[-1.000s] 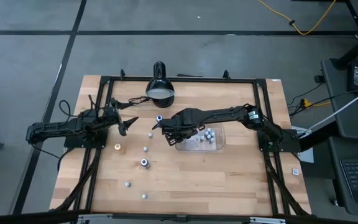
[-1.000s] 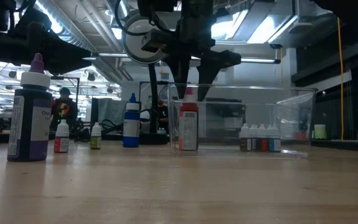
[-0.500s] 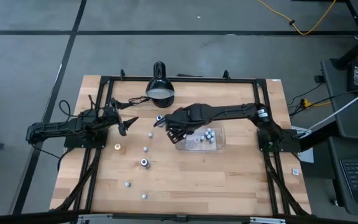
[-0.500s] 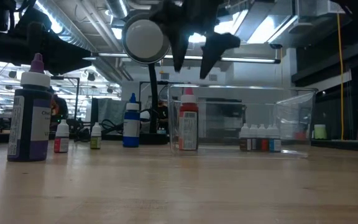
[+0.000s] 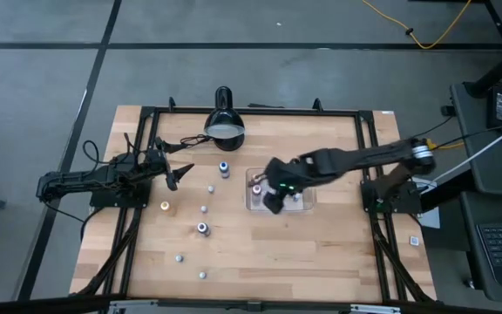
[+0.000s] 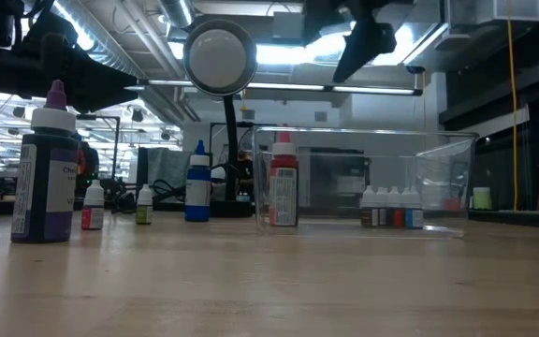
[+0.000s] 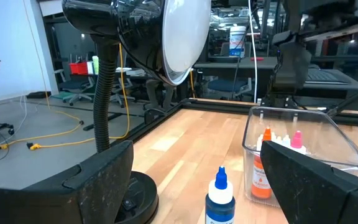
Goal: Pick & Place food coloring
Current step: Put the small green food coloring bottle into the transparent bin
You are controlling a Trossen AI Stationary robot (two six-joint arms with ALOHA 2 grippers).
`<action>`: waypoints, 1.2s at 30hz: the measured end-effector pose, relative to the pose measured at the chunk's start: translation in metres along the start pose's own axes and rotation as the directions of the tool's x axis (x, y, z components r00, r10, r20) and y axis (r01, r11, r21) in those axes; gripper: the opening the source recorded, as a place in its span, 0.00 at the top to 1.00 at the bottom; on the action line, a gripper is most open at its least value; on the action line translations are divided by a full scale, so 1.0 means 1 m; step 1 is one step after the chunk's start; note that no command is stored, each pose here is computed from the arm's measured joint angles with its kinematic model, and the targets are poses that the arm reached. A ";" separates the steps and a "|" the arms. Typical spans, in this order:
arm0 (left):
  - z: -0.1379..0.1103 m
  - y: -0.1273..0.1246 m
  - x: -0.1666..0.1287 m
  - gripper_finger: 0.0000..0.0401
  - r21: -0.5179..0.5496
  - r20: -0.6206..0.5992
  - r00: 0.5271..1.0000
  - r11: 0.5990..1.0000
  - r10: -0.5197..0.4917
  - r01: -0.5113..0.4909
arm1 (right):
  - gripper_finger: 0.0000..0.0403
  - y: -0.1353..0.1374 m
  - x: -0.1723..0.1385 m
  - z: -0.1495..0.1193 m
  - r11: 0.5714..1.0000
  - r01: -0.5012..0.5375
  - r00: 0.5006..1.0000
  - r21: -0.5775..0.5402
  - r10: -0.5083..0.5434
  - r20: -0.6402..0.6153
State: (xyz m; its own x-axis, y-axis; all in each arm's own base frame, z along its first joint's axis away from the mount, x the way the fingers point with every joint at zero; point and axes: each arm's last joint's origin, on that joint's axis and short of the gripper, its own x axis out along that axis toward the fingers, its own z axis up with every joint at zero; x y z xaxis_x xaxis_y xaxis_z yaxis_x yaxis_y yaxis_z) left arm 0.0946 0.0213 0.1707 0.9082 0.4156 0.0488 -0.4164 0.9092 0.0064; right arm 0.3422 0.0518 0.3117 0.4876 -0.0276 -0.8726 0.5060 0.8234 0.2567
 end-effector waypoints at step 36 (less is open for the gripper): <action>0.000 0.000 0.000 0.13 0.000 0.000 1.000 1.000 0.000 0.000 | 0.02 -0.185 -0.024 -0.131 0.961 0.138 0.812 -0.238 0.028 0.583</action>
State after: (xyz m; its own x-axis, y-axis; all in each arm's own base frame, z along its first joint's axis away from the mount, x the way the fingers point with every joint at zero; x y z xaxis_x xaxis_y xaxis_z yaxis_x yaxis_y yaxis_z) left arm 0.0946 0.0213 0.1708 0.9084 0.4153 0.0490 -0.4161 0.9093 0.0067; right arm 0.1439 -0.0257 0.2313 0.8248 -0.3303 -0.4589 0.3847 0.9226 0.0275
